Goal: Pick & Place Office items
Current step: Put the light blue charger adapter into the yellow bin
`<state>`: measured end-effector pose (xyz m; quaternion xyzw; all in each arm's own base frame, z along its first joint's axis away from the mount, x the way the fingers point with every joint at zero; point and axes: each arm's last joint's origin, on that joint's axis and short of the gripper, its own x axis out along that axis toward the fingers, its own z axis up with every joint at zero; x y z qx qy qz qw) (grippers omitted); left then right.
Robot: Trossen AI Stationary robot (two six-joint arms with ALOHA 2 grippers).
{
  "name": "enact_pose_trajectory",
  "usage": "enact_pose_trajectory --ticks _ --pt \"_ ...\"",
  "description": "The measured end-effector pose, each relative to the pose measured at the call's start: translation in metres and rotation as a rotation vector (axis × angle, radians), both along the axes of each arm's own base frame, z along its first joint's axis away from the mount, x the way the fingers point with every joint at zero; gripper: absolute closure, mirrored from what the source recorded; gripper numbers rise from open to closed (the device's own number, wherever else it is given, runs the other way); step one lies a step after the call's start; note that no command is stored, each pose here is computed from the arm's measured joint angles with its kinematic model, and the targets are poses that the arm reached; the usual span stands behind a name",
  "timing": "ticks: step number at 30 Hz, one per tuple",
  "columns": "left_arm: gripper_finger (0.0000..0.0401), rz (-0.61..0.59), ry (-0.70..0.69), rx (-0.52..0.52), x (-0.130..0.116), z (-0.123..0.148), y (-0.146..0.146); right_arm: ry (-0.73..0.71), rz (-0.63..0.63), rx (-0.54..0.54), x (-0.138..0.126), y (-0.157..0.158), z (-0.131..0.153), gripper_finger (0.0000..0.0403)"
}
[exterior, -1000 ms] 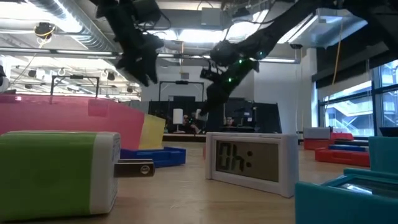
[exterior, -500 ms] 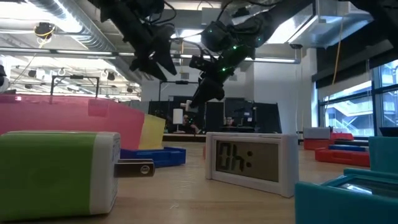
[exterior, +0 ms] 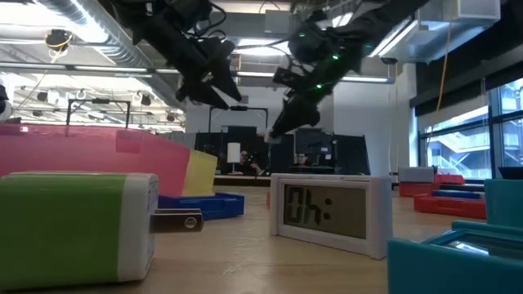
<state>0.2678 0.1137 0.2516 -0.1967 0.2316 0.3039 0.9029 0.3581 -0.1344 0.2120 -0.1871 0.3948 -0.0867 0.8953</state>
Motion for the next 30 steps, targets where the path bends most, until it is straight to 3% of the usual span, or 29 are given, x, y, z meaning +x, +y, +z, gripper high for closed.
enact_pose_trajectory --ticks 3,9,13,20,30 --pt "0.0171 0.000 -0.061 -0.005 0.004 0.003 -0.001 -0.105 -0.019 -0.065 -0.017 0.007 -0.006 0.0277" --pt "0.0172 -0.086 -0.157 -0.014 0.028 -0.004 -0.012 -0.311 0.071 -0.205 -0.029 0.031 -0.013 0.0271" --pt "0.0175 -0.078 -0.188 -0.005 0.037 -0.009 -0.017 -0.295 0.114 -0.243 -0.027 0.044 -0.017 0.0271" --pt "0.0175 0.039 -0.163 0.017 0.037 -0.013 -0.018 -0.248 0.085 -0.364 -0.024 0.057 -0.016 0.0271" --pt "0.0176 -0.057 -0.194 -0.044 0.041 -0.014 -0.021 -0.311 0.129 -0.425 -0.020 0.066 -0.008 0.0271"
